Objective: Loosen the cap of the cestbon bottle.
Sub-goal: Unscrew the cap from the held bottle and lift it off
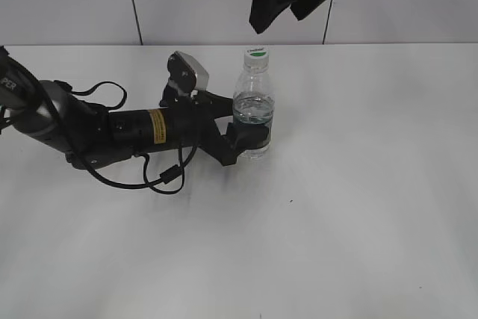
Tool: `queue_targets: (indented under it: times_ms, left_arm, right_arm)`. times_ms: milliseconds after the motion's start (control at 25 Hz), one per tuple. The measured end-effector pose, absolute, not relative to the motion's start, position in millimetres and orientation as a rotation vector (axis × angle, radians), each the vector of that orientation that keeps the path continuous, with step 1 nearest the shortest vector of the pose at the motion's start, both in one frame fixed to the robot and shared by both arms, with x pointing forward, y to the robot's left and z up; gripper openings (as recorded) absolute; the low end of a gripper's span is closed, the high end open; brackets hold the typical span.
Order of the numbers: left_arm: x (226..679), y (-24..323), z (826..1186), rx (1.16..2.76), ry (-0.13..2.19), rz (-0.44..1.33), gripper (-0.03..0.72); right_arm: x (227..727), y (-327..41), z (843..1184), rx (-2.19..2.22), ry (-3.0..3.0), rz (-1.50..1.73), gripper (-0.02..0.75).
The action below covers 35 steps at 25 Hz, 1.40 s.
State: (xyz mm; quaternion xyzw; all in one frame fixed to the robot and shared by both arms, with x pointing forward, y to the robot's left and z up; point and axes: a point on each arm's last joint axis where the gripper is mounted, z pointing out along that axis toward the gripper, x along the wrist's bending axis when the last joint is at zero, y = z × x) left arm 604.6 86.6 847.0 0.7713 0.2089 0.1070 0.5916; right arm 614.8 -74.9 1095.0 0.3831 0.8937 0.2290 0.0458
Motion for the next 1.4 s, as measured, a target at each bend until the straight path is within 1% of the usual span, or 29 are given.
queue_targets:
  times_ms: [200,360,520,880,1160,1400]
  left_arm:
    - [605,86,847,1.794,0.486,0.249,0.497]
    - [605,86,848,1.786,0.493,0.251,0.452]
    - [605,86,848,1.783,0.497,0.252,0.426]
    - [604,86,847,1.797,0.471,0.246,0.423]
    - [604,86,847,1.8,0.464,0.246,0.423]
    - [604,86,847,1.801,0.461,0.245,0.423]
  right_arm:
    - [608,-64,1095,1.133,2.754,0.7,0.568]
    - [607,-64,1095,1.13,2.755,0.7,0.568]
    - [607,-64,1095,1.13,2.755,0.699,0.568]
    - [621,-51,1080,1.111,2.764,0.678,0.568]
    - [625,-48,1074,1.104,2.769,0.665,0.567]
    - [631,-45,1056,1.115,2.797,0.621,0.537]
